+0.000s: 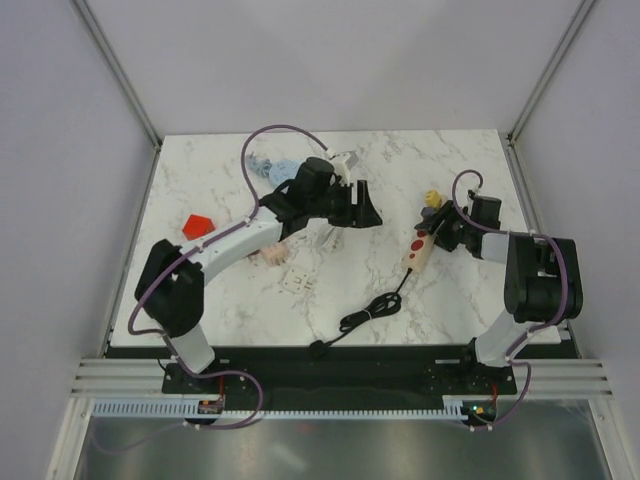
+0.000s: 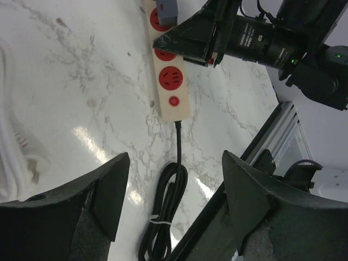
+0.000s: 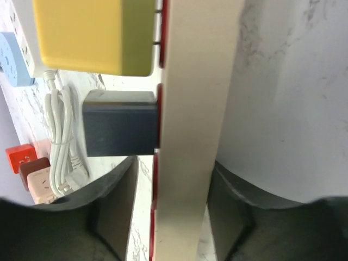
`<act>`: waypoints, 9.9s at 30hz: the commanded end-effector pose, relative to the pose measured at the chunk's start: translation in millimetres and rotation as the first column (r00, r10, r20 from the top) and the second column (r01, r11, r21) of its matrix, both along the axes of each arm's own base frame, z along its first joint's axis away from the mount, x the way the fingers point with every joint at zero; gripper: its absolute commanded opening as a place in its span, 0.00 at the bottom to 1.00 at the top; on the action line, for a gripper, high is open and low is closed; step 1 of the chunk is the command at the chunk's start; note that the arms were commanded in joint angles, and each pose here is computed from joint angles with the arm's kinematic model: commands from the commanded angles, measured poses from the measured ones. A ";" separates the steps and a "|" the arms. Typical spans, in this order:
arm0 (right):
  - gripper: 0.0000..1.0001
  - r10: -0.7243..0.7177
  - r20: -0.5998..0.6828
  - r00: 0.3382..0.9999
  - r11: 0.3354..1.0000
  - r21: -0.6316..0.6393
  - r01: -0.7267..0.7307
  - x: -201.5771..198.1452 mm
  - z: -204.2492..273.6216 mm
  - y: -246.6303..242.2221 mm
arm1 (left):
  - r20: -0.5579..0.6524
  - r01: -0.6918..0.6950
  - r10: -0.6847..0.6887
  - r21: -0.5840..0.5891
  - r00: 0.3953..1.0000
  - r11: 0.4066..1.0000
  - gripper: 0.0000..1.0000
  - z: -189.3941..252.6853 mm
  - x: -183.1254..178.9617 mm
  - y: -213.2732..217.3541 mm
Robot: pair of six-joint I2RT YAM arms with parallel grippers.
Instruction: Pull the plug off the socket
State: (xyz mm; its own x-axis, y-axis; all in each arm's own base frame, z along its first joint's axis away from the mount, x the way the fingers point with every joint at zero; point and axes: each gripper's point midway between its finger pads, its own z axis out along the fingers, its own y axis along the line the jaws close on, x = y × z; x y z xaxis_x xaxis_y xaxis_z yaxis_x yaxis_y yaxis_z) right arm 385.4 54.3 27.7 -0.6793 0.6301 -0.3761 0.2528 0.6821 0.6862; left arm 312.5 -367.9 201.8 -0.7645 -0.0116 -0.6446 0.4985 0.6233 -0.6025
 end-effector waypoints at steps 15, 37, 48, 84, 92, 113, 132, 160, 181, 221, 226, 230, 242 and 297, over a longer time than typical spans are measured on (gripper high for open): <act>0.38 0.028 -0.120 0.992 0.993 -0.112 -0.042 -52.8 -30.2 -5.8 | 0.084 0.102 -0.100 -0.024 0.991 0.995 0.68 8.3 61.6 -80.6; 0.00 0.012 -0.106 0.994 0.993 -0.116 -0.025 -57.2 -40.8 -6.5 | -0.011 0.048 -0.048 0.023 0.999 0.999 0.78 -60.1 84.2 -139.1; 0.00 0.017 -0.095 0.995 0.993 -0.113 -0.028 -57.7 -38.9 -5.6 | -0.040 0.017 -0.017 -0.009 0.999 1.000 0.68 -87.0 95.2 -175.6; 0.00 -0.136 -0.197 0.971 0.968 -0.236 0.088 -68.0 -55.6 -40.8 | 0.058 -0.027 0.036 -0.148 0.998 0.989 0.02 -11.1 91.9 -169.6; 0.00 -0.133 -0.196 0.972 0.980 -0.169 0.100 -67.8 -57.4 -36.9 | -0.065 -0.004 -0.018 -0.316 0.998 0.949 0.02 -13.8 73.4 -163.2; 0.00 -0.161 -0.200 0.967 0.979 -0.157 0.130 -68.5 -58.6 -42.3 | 0.165 0.055 -0.051 -0.023 0.985 0.998 0.02 -4.4 57.5 -147.3; 0.00 -0.147 -0.194 0.970 0.980 -0.161 0.117 -69.3 -58.5 -43.7 | -0.041 0.075 -0.082 -0.138 0.996 0.988 0.02 -12.2 19.3 -98.9; 0.00 -0.121 -0.184 0.976 0.981 -0.169 0.090 -67.1 -56.7 -38.0 | 0.018 -0.477 0.513 0.396 0.858 0.785 0.02 -77.5 -64.4 204.1; 0.00 -0.110 -0.177 0.978 0.981 -0.175 0.078 -65.9 -54.7 -35.5 | 0.011 -0.531 0.671 0.623 0.741 0.575 0.27 -144.9 -59.8 238.5; 0.00 -0.032 -0.166 0.986 0.985 -0.173 0.002 -61.1 -52.2 -17.0 | 0.095 -0.046 0.060 -0.139 0.994 0.989 0.72 20.7 51.2 -9.2; 0.00 -0.009 -0.159 0.987 0.984 -0.177 -0.019 -59.9 -50.5 -12.3 | 0.078 -0.069 0.081 -0.144 0.994 0.987 0.72 -0.8 90.8 -53.8; 0.00 -0.011 -0.160 0.987 0.983 -0.182 -0.019 -59.3 -50.3 -12.3 | 0.105 -0.073 0.092 -0.170 0.990 0.983 0.72 -3.3 102.3 -89.7; 0.00 0.007 -0.139 0.990 0.982 -0.188 -0.033 -58.3 -44.9 -8.2 | 0.107 -0.150 0.170 -0.172 0.980 0.974 0.74 -38.7 125.3 -151.9; 0.00 -0.050 -0.141 0.989 0.970 -0.245 0.014 -60.2 -43.5 -18.8 | 0.078 -0.108 0.107 0.001 0.991 0.994 0.02 -48.3 111.8 -146.9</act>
State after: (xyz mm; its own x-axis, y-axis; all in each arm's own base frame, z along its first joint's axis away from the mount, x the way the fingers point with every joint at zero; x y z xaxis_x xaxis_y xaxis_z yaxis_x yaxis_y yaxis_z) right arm 352.8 73.4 30.8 -0.7097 0.5354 -0.4579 0.1771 0.7647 0.6196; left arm 440.0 -530.4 85.4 -0.7893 -0.2126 -0.5761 0.3303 0.6439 -0.6901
